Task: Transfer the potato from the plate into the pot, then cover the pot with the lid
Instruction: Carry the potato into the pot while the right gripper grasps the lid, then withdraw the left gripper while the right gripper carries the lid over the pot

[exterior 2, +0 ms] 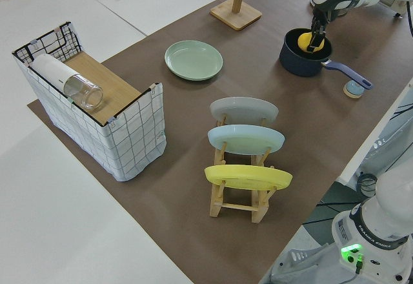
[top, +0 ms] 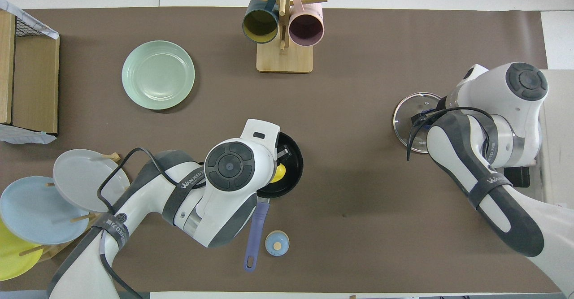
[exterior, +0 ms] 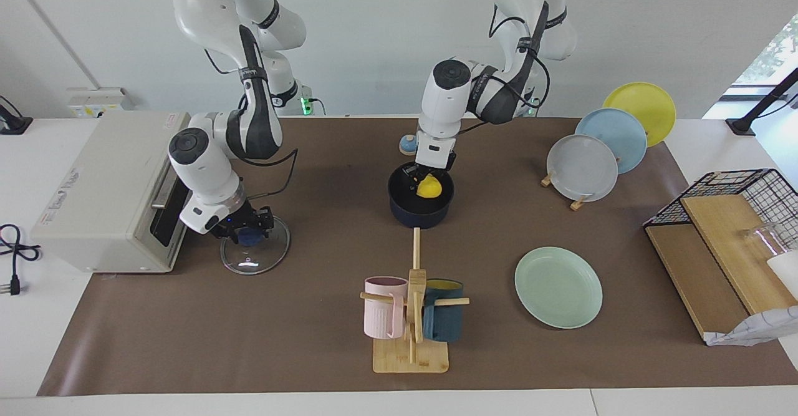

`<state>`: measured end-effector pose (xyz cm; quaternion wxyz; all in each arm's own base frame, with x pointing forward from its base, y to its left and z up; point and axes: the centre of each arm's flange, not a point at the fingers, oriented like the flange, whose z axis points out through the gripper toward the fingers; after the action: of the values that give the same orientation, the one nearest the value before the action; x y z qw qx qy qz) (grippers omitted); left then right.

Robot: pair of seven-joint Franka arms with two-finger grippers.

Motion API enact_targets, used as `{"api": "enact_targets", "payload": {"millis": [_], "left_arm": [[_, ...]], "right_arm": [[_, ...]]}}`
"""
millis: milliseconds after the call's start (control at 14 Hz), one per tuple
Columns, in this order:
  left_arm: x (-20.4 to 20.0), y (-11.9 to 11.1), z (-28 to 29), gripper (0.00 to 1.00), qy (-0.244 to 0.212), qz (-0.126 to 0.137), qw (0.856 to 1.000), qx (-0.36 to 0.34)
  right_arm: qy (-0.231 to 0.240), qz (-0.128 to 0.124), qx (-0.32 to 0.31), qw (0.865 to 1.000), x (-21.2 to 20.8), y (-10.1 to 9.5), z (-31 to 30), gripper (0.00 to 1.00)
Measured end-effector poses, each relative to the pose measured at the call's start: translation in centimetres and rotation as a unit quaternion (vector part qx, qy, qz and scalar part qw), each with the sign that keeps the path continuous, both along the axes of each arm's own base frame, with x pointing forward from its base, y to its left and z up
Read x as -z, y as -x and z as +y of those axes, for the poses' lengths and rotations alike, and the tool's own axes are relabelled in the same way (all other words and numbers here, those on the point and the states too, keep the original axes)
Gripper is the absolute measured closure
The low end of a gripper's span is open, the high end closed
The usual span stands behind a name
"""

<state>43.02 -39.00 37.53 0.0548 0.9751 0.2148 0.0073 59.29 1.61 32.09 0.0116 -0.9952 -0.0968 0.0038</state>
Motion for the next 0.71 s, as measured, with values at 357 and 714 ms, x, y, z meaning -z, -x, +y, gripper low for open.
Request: {"api": "enact_targets", "payload": {"millis": [357, 714], "left_arm": [[1.7, -0.5, 0.8, 0.3, 0.0, -0.009, 1.0, 0.029], [3.5, -0.5, 0.4, 0.3, -0.004, -0.007, 0.998, 0.057]], "right_arm": [[-0.002, 0.016, -0.019, 1.0, -4.6, -1.5, 2.1, 0.4], [-0.008, 0.025, -0.023, 0.999, -9.9, -1.7, 5.2, 0.4]]}}
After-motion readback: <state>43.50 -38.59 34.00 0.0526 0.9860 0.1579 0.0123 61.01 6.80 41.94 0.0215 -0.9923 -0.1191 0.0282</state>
